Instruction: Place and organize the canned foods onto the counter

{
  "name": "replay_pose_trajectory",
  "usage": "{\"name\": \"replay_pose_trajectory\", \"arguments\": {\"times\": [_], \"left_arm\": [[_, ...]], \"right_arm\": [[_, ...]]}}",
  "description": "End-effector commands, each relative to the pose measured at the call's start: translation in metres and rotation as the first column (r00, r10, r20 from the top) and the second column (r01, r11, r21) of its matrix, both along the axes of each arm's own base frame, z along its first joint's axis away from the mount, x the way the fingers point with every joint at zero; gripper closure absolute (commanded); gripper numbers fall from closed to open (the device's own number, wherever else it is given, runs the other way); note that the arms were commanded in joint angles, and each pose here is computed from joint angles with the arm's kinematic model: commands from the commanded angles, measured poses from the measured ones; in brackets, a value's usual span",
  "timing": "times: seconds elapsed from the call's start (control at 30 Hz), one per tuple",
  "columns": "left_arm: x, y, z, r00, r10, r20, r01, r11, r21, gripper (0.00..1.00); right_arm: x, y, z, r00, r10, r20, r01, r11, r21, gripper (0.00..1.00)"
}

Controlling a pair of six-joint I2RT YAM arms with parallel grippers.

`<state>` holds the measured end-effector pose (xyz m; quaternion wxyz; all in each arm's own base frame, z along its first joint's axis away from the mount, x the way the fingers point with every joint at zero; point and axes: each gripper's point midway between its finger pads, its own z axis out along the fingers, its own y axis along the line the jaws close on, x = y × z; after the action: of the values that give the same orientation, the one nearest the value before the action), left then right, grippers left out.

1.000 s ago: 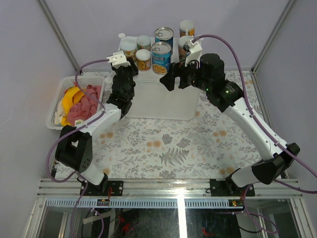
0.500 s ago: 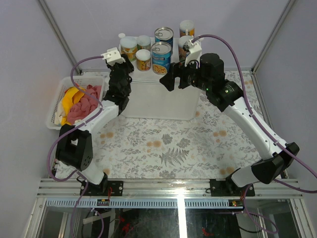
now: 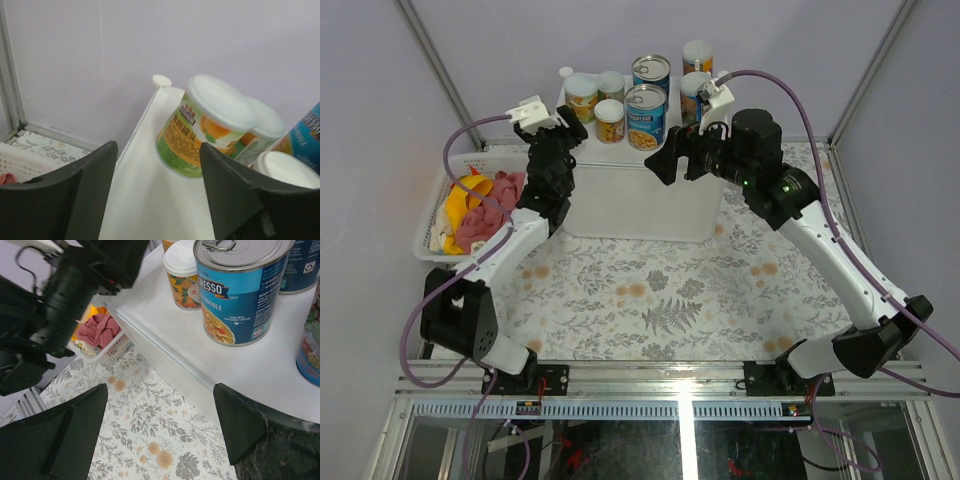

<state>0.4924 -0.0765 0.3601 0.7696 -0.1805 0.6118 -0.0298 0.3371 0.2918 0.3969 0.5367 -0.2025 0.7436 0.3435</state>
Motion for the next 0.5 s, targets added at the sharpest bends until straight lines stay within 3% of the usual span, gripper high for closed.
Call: {"name": "replay_pose_trajectory", "arguments": {"times": [0.0, 0.17, 0.47], "left_arm": [[-0.032, 0.007, 0.053, 0.992, -0.023, 0.126, 0.03, 0.998, -0.059, 0.27], [-0.047, -0.006, 0.075, 0.987, -0.09, 0.137, 0.092, 0.996, -0.011, 0.08], [-0.021, -0.047, 0.093, 0.963, -0.267, 0.02, 0.261, 0.952, 0.163, 0.0]], "right_arm": [[-0.012, -0.005, 0.029, 0.998, 0.017, 0.065, -0.021, 0.997, 0.068, 0.07], [-0.015, -0.006, 0.033, 0.997, 0.021, 0.07, -0.027, 0.996, 0.083, 0.07], [-0.021, -0.009, 0.042, 0.996, 0.019, 0.082, -0.028, 0.994, 0.11, 0.06]]}}
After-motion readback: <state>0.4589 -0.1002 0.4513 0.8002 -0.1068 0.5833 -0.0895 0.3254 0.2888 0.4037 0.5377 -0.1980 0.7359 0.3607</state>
